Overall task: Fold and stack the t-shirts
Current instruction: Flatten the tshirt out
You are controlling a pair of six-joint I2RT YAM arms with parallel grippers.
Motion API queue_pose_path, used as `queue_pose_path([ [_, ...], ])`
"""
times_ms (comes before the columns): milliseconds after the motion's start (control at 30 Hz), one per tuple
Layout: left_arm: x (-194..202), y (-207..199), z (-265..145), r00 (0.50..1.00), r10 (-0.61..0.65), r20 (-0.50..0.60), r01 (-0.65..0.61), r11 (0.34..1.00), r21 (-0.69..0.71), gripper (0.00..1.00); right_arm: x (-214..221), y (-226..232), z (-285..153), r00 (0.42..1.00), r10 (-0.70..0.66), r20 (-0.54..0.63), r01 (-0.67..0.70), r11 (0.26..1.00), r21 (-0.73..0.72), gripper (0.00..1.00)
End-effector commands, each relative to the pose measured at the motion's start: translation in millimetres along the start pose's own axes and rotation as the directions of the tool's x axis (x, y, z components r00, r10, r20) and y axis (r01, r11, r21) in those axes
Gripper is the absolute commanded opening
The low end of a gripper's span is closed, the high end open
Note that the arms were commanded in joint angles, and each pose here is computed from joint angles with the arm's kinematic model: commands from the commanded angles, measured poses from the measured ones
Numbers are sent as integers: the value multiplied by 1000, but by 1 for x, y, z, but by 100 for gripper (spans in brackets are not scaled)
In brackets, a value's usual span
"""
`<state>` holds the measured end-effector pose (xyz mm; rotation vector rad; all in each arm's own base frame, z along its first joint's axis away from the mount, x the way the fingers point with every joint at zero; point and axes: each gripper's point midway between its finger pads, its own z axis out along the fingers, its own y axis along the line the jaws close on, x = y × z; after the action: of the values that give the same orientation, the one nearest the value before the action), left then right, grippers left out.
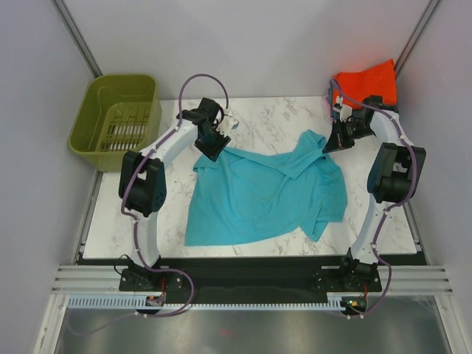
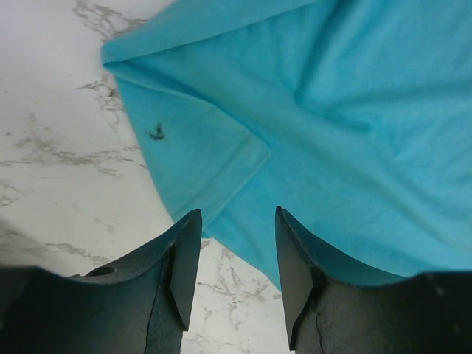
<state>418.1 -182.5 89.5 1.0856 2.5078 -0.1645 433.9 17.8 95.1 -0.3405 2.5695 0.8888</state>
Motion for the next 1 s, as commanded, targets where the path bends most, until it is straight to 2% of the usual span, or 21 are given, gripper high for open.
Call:
queue_pose_path([
  [0,-2,35,6,999,26,-21,-29,983,-183,52,-30,21,-16,993,-76,85,77,997,-13,9],
  [200,0,42,26,997,47,-68,-59,979,-196,50,-31,20,-10,994,-68,81,70,997,-26,9],
  [400,8,23,39,993,58,-100,-71,988,-140,49,-29,20,-10,995,-68,77,69,997,-22,9],
  [667,-6,3,40,993,92,-79,-101,989,-109,49,-27,18,-7,995,-62,72,64,998,-20,9],
  [967,5,0,60,988,88,-126,-99,992,-82,47,-26,15,-6,996,-59,67,60,998,-10,9],
])
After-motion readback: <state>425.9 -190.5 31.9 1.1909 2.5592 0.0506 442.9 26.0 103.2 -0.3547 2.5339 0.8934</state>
